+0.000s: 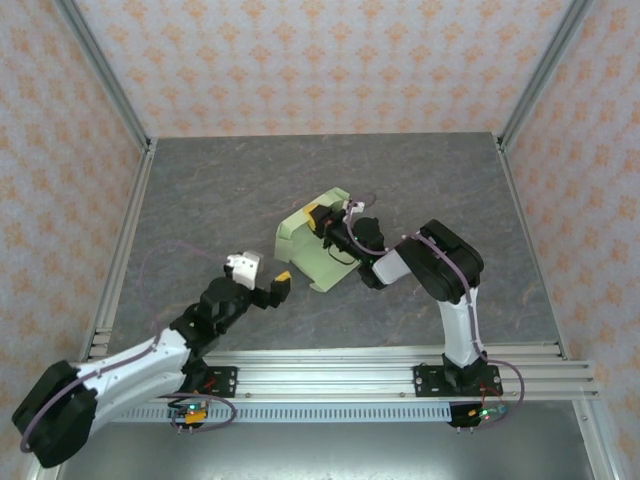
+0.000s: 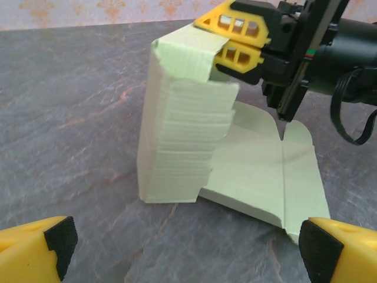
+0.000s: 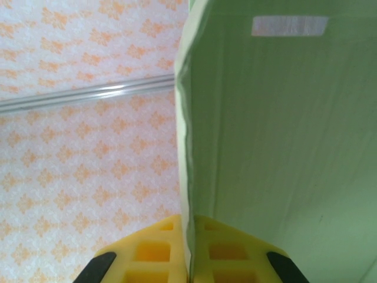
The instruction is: Fold the paper box
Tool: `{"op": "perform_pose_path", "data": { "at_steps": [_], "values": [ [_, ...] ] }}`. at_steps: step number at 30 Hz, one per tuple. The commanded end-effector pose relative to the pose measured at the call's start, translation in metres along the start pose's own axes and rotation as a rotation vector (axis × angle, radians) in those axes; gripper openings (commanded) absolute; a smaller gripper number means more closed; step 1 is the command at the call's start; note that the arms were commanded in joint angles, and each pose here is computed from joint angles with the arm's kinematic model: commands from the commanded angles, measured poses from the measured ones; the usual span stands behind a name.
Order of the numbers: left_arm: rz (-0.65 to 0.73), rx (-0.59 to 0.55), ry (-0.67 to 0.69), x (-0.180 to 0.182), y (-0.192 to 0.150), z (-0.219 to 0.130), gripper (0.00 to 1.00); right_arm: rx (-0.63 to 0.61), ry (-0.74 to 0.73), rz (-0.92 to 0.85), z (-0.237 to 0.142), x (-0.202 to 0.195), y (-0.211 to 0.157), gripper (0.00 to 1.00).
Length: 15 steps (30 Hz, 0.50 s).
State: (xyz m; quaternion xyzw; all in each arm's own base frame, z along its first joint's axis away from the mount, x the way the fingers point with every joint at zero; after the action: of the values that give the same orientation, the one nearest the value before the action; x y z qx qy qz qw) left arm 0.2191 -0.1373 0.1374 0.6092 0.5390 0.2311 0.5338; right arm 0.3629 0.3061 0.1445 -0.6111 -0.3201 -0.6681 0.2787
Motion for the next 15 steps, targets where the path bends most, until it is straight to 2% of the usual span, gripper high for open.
{"op": "perform_pose_path", "data": {
  "at_steps": [1, 5, 9, 12, 15],
  "values": [
    [0.077, -0.040, -0.046, -0.016, 0.024, 0.023, 1.00, -0.033, 0.025, -0.009, 0.002, 0.003, 0.019, 0.07],
    [0.147, -0.027, -0.068, -0.029, 0.033, 0.050, 0.99, -0.038, -0.011, -0.018, -0.004, -0.003, 0.032, 0.07],
    [0.220, -0.035, -0.080, -0.031, 0.047, 0.058, 1.00, -0.036, -0.032, -0.002, -0.013, -0.011, 0.047, 0.07],
    [0.207, -0.034, -0.107, -0.022, 0.054, 0.064, 1.00, -0.031, -0.034, 0.010, -0.017, -0.012, 0.056, 0.07],
    [0.264, 0.069, -0.111, -0.015, 0.046, 0.076, 1.00, -0.021, -0.033, 0.010, -0.018, -0.010, 0.060, 0.07]
  ]
}}
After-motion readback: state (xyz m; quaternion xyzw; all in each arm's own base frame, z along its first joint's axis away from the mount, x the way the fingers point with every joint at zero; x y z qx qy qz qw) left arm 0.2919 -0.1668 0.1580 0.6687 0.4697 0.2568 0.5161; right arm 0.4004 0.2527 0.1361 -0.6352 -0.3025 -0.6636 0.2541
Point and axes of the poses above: each hand's point on the last joint's axis, 136 mm out from that joint toward the fingers, its own z axis out along the fingers, its own x axis along the line the jaws close on, y = z × x, the point moved 5 cm from there along -z, back along the fingers, and after that the axes turned 12 degrees about -z, right-handed, at the moved point
